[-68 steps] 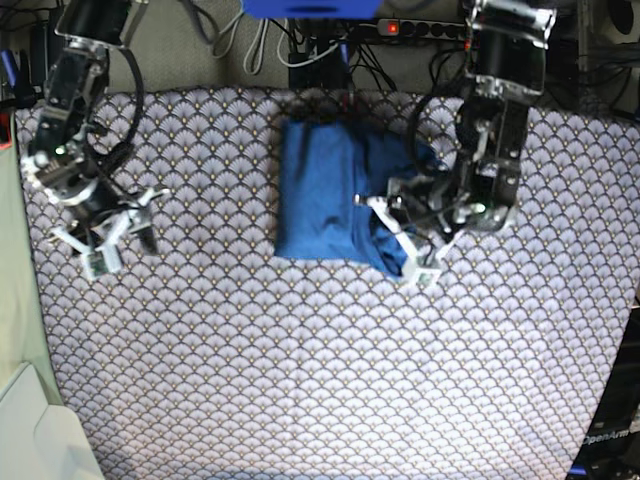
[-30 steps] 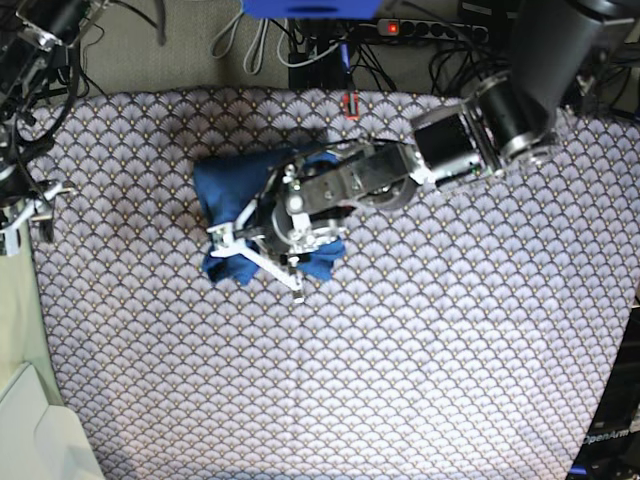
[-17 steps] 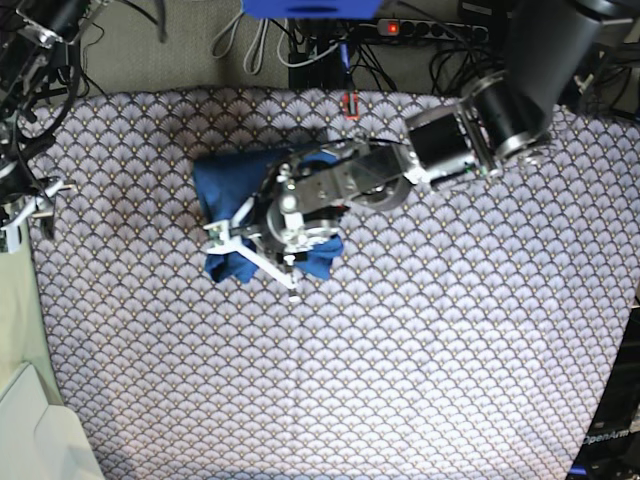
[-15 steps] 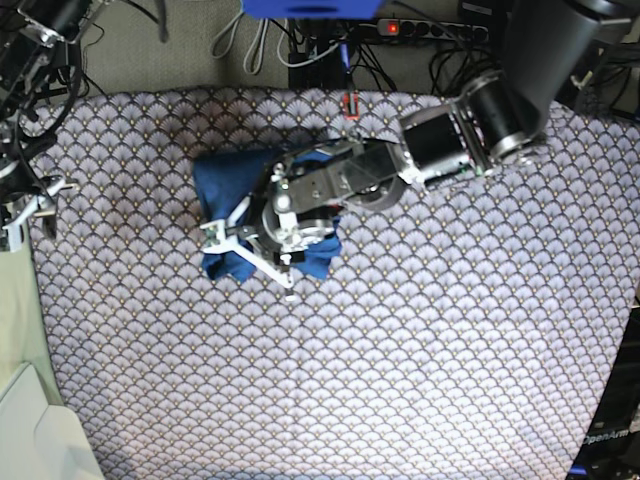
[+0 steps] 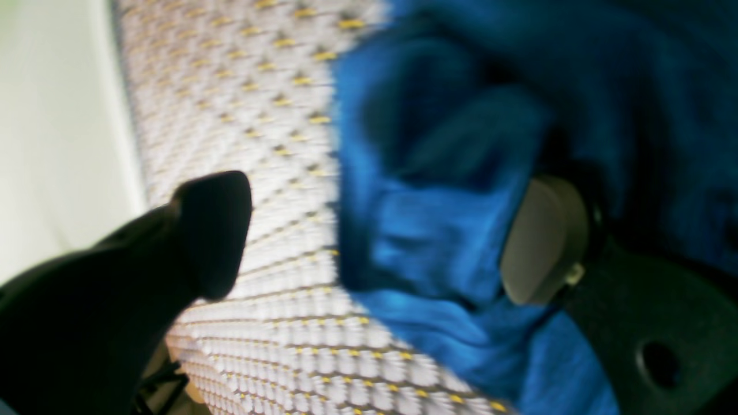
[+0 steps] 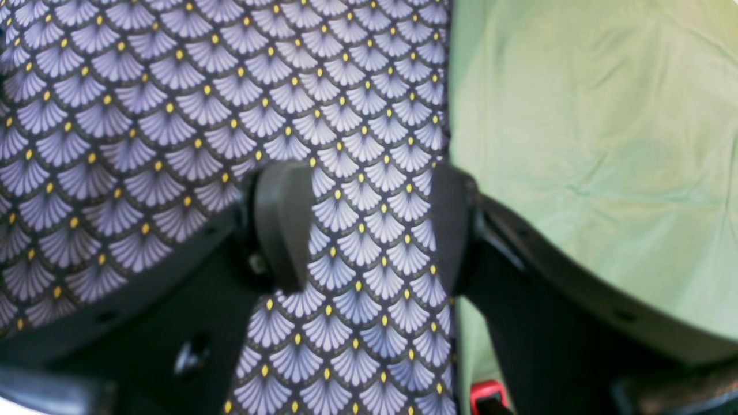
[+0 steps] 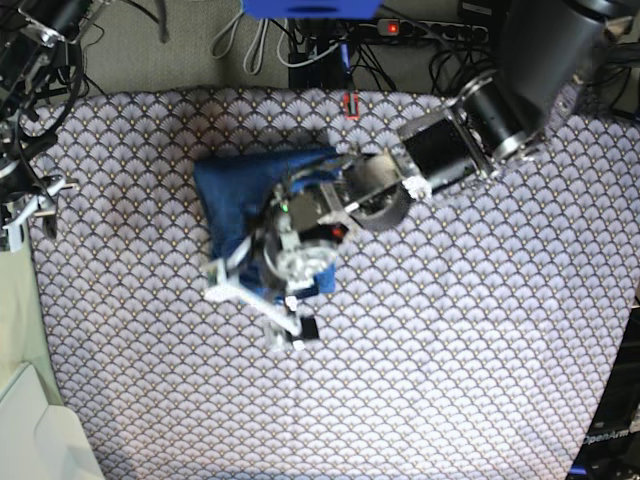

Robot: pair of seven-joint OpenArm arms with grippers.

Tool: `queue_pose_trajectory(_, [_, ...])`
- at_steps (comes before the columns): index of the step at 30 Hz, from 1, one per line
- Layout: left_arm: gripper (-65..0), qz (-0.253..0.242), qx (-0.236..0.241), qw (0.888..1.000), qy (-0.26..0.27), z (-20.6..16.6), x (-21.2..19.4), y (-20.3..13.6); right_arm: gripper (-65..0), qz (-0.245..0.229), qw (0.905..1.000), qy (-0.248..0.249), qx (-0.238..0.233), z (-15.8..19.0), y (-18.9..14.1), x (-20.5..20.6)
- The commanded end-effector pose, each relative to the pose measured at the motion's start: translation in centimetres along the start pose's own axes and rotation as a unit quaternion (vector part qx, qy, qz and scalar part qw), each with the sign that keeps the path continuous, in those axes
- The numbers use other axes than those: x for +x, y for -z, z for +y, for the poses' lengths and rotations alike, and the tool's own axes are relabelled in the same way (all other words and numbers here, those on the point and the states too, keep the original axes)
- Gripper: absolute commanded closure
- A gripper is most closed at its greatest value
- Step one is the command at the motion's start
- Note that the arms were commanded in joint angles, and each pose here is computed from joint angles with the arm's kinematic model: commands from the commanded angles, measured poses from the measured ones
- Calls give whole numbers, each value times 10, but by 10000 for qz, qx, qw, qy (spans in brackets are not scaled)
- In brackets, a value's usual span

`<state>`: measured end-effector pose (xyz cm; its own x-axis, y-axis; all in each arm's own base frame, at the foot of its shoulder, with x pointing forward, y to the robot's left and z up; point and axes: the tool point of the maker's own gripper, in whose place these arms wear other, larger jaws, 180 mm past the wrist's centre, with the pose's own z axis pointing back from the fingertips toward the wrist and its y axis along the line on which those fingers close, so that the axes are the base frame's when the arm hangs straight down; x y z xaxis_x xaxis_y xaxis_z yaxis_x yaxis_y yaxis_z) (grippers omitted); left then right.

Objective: Fold the T-shirt properly
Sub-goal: 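Press and smooth the folded shirt with the left gripper, then lift the left gripper off the shirt and move it away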

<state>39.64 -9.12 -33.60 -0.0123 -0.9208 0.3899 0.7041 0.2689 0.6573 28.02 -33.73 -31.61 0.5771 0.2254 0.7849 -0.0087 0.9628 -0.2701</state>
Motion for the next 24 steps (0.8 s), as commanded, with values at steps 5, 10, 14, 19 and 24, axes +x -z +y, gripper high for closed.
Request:
queue_pose_trajectory(5, [-650,-538,803,9895,-1073,83,16,-29,-337,-271,9996,-14,-21,-3,-2,14])
queue_pose_trajectory(10, [-650,-517,1001,9846,-1338,100,-5,-39,-337,-257,9996,66,29,3,-1,11])
queue_pose_trajectory(14, [-650,-340,919,9857,-1368,87,-23,-37,-338,-262,9996,108,78,8,0,11])
queue_pose_trajectory(19, [-650,395,1222,9741,-1859,106,-98,-54,-340,-308,9990,219,242,27,3,12])
queue_pose_trajectory(24, [-650,1388,1779,9409,-2525,123,-215,-97,-337,-372,9958,70,836,75,14,21])
